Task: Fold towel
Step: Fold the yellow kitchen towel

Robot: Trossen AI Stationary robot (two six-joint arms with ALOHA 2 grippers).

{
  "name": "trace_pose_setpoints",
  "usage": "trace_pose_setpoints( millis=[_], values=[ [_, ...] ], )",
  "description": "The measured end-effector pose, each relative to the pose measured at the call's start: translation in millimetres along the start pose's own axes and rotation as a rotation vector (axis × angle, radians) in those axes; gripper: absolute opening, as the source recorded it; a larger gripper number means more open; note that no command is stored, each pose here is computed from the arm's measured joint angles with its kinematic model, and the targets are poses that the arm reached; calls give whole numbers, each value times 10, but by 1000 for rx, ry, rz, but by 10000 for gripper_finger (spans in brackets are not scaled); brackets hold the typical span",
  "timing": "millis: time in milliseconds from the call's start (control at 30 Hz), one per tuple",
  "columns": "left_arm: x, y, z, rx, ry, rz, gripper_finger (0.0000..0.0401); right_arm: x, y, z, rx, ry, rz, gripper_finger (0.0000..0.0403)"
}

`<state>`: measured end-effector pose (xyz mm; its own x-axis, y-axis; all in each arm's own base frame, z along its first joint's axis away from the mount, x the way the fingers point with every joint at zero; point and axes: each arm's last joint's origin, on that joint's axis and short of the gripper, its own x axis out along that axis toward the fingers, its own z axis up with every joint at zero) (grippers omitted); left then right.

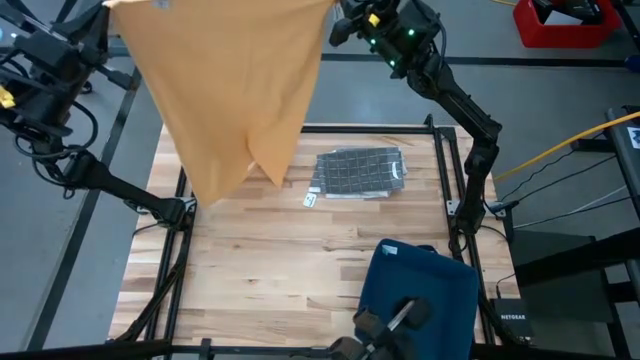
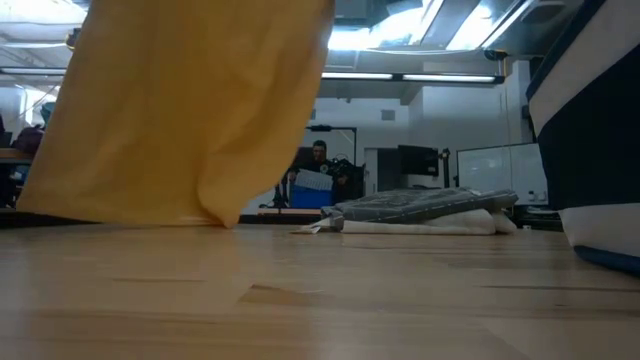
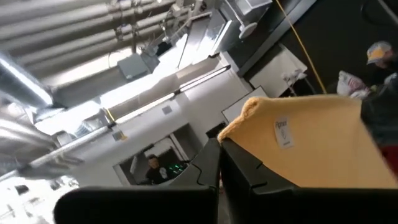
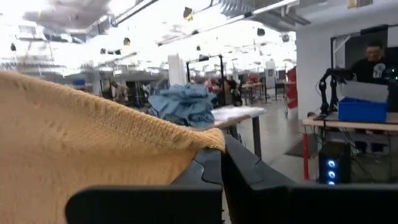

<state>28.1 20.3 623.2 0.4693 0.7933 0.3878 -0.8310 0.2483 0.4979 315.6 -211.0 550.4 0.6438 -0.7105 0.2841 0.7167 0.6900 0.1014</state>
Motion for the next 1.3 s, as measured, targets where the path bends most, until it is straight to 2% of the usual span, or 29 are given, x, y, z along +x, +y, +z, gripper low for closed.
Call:
trace_pose_setpoints(
  millis=[167,467,667,800,933,1133,1300],
  values=[
    [3,-6,8,106,-12,0,0,1,-36,103,7,-98,14,1],
    [-34,93,-50,93,29,15,0,-113,-168,332,-41,-176,37,1],
    [-50,215,-44,15,-17,70,0,-89,-276,332,-54,-176,58,1],
    [-72,352,-49,-41,-45,141,0,-34,-399,295,-58,-173,-24,1],
    [-109,487,-87,-89,-45,187,0,31,-485,242,-12,-178,-26,1],
    [-78,378,-65,-71,-8,154,0,121,-478,100,67,-121,76,1],
    [-70,265,-98,-112,82,85,0,91,-265,26,101,-37,163,1]
  ],
)
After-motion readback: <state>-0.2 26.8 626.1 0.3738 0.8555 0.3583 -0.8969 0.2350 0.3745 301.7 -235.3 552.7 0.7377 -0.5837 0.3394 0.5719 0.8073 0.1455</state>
